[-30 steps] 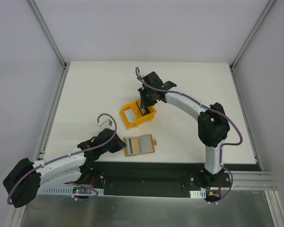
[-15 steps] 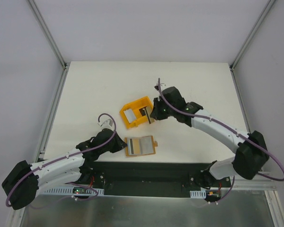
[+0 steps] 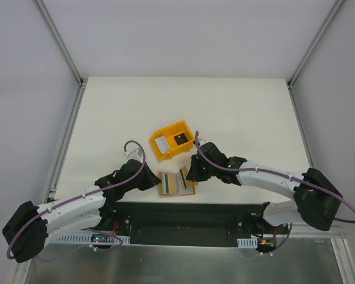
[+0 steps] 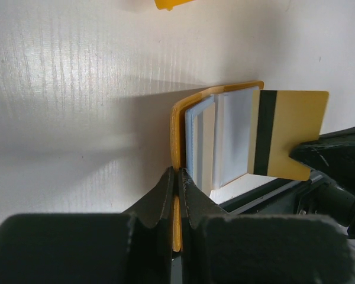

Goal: Put the credit cards into the card holder
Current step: Insert the credit card into the card holder.

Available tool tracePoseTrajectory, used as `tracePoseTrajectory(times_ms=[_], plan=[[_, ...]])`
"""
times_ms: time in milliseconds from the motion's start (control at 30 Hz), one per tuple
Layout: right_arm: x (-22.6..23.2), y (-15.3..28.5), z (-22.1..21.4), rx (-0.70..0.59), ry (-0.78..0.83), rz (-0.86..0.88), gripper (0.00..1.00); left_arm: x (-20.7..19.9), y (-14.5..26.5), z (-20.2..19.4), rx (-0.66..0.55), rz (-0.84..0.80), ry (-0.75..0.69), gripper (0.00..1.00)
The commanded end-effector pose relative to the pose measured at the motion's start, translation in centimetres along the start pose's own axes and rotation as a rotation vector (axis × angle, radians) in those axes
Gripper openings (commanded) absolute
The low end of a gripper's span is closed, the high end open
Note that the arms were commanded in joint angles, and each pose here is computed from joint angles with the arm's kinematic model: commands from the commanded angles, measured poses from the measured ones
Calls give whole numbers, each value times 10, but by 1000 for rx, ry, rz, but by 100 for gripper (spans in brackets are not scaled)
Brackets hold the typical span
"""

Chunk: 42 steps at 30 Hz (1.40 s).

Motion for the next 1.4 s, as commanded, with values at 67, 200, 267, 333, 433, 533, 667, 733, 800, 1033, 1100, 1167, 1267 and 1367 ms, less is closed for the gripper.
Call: tracePoseTrajectory(times_ms=[67, 200, 267, 333, 433, 533, 667, 733, 800, 1033, 1100, 1167, 1267, 1367], plan=[[11, -18, -3, -16, -99, 114, 0, -16, 5, 8, -9, -53, 6, 0], [6, -27, -12, 15, -115, 100, 0, -20, 6, 10, -9, -63, 12, 0], [3, -30, -16, 26, -118, 88, 0, -24, 6, 12, -11, -70, 5, 0], [0, -33, -19, 36, -125, 75, 0, -29, 7, 12, 13, -89, -5, 0], [-1, -38, -23, 58, -129, 68, 0, -39, 8, 14, 36, -119, -24, 0], [-3, -40, -25, 66, -123, 58, 0, -50, 7, 14, 73, -156, -44, 0], [-5, -41, -24, 63, -112, 38, 0, -62, -2, 10, 134, -177, -78, 0], [-7, -38, -21, 49, -86, 0, 0, -64, -8, 8, 157, -170, -94, 0], [-10, -32, -17, 27, -57, -44, 0, -62, -12, 6, 174, -145, -87, 0], [-15, 2, 10, -119, 27, -163, 0, -44, -14, 2, 137, -85, -62, 0], [-14, 7, 14, -126, 33, -159, 0, -36, -12, 0, 120, -59, -42, 0], [-13, 10, 16, -126, 33, -159, 0, -25, -10, -3, 104, -39, -20, 0], [-16, 15, 15, -116, 34, -201, 0, -15, -8, -7, 93, -27, -5, 0], [-17, 23, 17, -140, 34, -223, 0, -10, -7, -9, 85, -23, 2, 0]])
Point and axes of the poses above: each gripper's point midway between its finger pads, its own y axis back along the fingers, its own x axis along the line the jaws close on, z = x × y, the point moved 8 cm from there along y, back along the fingers
